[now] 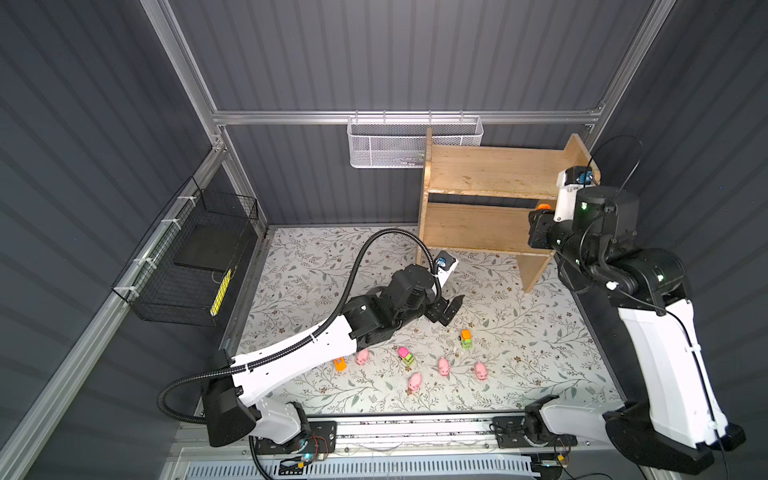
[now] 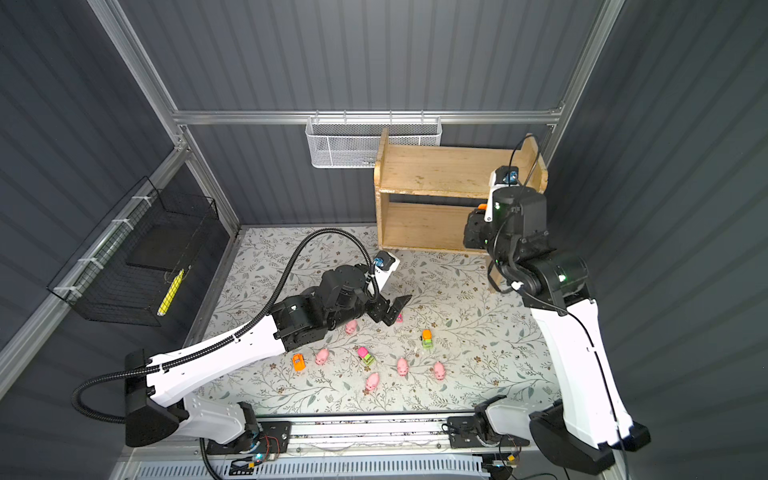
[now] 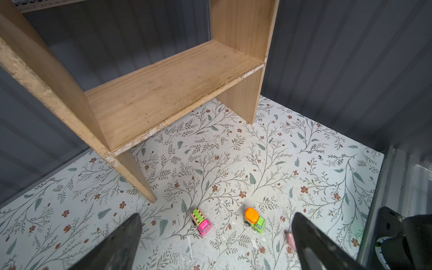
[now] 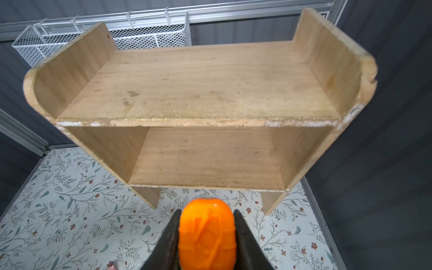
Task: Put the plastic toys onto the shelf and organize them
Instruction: 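Raise the held truck above the top shelf with the right gripper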
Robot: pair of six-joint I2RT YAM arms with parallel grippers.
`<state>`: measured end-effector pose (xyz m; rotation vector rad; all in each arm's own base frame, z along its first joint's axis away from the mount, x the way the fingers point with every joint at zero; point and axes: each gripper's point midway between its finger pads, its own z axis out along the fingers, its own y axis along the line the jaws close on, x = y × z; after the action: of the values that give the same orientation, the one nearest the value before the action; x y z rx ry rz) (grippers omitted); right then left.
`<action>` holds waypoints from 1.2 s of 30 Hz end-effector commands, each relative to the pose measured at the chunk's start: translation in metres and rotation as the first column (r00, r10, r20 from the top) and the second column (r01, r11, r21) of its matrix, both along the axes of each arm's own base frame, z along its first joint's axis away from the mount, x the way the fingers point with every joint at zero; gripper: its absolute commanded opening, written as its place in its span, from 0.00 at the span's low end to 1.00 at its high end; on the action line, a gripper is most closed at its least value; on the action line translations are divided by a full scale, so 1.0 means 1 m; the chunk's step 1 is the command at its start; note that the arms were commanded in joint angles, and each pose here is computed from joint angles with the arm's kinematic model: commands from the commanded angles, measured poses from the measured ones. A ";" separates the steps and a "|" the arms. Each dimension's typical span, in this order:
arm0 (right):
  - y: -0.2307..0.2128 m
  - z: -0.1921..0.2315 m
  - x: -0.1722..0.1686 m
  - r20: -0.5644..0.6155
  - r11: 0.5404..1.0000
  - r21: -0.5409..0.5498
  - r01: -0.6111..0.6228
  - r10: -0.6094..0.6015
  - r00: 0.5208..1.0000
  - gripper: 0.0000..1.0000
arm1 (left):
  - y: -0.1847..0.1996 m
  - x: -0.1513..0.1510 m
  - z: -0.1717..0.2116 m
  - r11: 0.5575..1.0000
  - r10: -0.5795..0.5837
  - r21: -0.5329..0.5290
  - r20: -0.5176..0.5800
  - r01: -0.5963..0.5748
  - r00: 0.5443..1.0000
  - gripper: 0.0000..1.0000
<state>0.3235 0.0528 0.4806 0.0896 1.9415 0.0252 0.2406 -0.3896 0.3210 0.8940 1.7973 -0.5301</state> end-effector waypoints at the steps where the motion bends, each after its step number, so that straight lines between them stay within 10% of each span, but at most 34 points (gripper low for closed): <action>1: -0.009 0.008 0.010 -0.008 0.999 -0.031 -0.013 0.013 1.000 0.28 | -0.008 -0.005 0.012 0.999 -0.051 0.019 0.020 0.051 0.998 1.00; 36: -0.099 -0.009 0.129 -0.069 0.999 0.009 0.048 -0.048 0.996 0.29 | -0.013 0.011 0.005 0.991 -0.056 0.125 0.119 0.041 0.991 1.00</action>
<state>0.4483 -0.0455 0.4740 0.1676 2.0009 0.0112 0.2494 -0.4027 0.3130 1.0337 1.7437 -0.4083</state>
